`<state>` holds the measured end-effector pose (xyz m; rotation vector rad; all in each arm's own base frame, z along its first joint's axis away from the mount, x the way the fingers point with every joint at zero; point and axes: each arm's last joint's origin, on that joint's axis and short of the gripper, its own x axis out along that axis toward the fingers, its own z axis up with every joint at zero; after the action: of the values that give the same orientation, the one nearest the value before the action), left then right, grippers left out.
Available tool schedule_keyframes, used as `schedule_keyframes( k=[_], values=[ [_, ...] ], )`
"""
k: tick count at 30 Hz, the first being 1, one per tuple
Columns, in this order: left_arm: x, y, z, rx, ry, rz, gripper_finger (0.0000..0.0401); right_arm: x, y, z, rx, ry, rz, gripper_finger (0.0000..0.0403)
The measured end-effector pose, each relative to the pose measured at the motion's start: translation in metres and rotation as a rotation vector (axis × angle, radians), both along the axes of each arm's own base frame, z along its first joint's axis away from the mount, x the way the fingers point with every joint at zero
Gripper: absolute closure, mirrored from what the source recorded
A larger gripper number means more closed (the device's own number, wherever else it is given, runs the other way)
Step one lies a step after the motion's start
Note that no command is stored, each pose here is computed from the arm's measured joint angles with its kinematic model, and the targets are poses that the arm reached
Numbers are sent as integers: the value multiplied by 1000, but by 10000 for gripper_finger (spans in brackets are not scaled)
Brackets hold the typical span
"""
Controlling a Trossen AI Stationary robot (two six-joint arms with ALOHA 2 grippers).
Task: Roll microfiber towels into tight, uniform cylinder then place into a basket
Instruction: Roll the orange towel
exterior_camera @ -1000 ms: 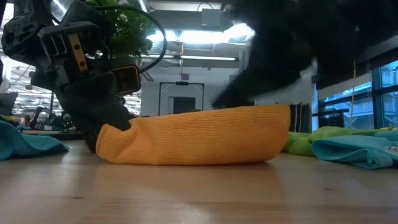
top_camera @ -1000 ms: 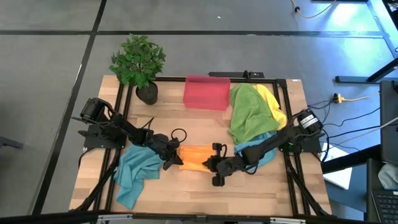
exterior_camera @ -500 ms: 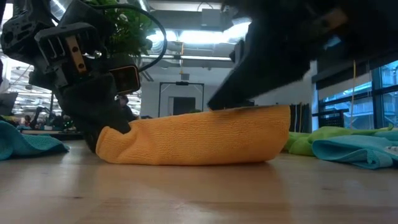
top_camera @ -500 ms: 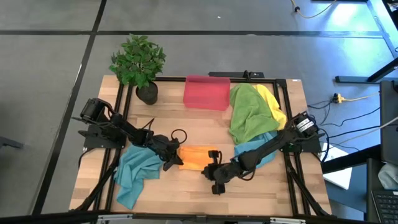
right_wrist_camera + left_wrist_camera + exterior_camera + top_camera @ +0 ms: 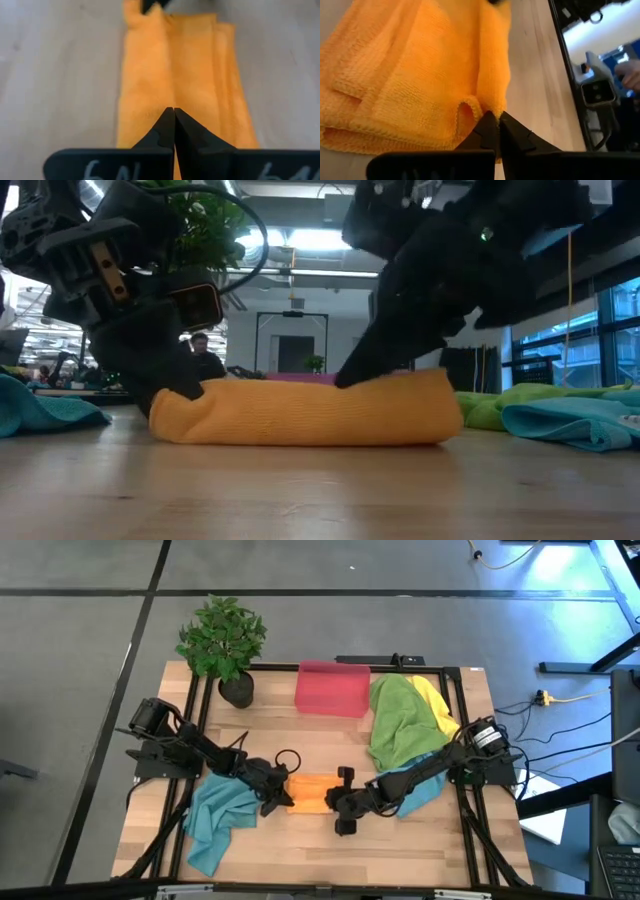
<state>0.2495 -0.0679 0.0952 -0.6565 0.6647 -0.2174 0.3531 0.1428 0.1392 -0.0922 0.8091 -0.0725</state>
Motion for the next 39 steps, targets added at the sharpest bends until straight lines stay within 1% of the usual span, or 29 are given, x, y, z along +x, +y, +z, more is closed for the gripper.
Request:
schedule_keyframes(
  k=[6,8,11,15,18,23,26,31,35,39],
  values=[
    [-1,-3,0,23,-9,-23,400,-3,-5,-6,11,25,-17,400],
    [-1,-3,0,22,-12,-23,394,-3,-6,-6,12,25,-19,400],
    [0,-3,1,47,-43,-31,371,-3,-5,-7,11,27,-18,400],
    [2,-3,4,82,-93,-38,328,-3,-5,-7,14,26,-19,400],
    [2,-2,4,105,-104,-25,300,-3,-5,-7,15,26,-20,400],
    [5,3,6,120,-134,-11,269,-3,-5,-8,15,25,-21,400],
    [7,7,9,173,-179,-14,261,-2,-5,-11,14,28,-21,400],
    [9,17,8,217,-183,33,261,-3,-6,-17,-4,55,-23,400],
    [8,19,5,227,-139,33,260,-1,-5,-14,-24,43,-28,400],
    [4,15,0,238,-84,11,264,3,-4,1,-49,19,-32,400]
  ],
)
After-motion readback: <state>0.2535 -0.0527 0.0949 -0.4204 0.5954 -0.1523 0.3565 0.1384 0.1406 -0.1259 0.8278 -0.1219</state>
